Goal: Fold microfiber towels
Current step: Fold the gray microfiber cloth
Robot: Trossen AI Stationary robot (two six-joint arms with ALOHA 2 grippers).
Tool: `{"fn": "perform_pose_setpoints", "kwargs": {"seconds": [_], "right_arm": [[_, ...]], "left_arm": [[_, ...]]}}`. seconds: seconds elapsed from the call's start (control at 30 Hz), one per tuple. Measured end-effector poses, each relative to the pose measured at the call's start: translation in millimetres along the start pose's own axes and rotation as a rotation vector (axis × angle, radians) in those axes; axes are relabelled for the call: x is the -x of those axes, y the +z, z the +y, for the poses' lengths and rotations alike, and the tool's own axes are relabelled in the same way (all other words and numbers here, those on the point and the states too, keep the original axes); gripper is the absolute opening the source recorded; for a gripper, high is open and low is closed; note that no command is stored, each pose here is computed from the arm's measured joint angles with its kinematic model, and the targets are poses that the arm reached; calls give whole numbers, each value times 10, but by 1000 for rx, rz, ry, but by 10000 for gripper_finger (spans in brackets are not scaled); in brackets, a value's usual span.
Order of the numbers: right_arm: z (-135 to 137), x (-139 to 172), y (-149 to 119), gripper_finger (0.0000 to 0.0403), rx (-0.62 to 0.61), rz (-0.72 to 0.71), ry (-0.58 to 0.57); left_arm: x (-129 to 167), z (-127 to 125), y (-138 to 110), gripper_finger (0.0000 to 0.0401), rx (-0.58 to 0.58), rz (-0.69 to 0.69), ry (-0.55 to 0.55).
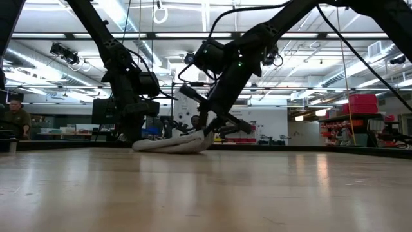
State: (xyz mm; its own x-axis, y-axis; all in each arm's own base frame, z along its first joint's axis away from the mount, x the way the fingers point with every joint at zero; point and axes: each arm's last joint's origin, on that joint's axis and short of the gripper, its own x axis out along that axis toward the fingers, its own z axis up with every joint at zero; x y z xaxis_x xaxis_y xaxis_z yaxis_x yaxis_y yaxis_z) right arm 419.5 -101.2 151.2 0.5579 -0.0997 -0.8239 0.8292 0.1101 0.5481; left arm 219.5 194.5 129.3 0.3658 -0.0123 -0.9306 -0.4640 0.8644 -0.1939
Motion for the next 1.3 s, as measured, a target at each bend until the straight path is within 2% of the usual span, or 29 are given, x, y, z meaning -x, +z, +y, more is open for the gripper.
{"fn": "perform_pose_setpoints", "kwargs": {"seconds": [0.23,0.53,0.63,0.8,1.0,1.17,1.3], "right_arm": [[131,46,119,19,-10,-67,142],[157,69,246,19,-51,-105,202],[102,60,238,19,-75,-69,152],[-46,74,140,19,-57,7,-20],[6,279,31,19,29,10,-57],[-121,333,90,19,59,22,-172],[-168,341,161,19,81,32,-192]], "left_arm": [[-27,-98,20,1,-39,4,4],[-36,-133,26,1,-48,6,9],[-36,-133,26,1,-46,7,9],[-36,-133,24,1,-45,9,9],[-19,-150,24,1,-64,13,-23],[137,-298,177,0,-203,-14,-49],[303,-470,396,0,-316,-73,-87]]}}
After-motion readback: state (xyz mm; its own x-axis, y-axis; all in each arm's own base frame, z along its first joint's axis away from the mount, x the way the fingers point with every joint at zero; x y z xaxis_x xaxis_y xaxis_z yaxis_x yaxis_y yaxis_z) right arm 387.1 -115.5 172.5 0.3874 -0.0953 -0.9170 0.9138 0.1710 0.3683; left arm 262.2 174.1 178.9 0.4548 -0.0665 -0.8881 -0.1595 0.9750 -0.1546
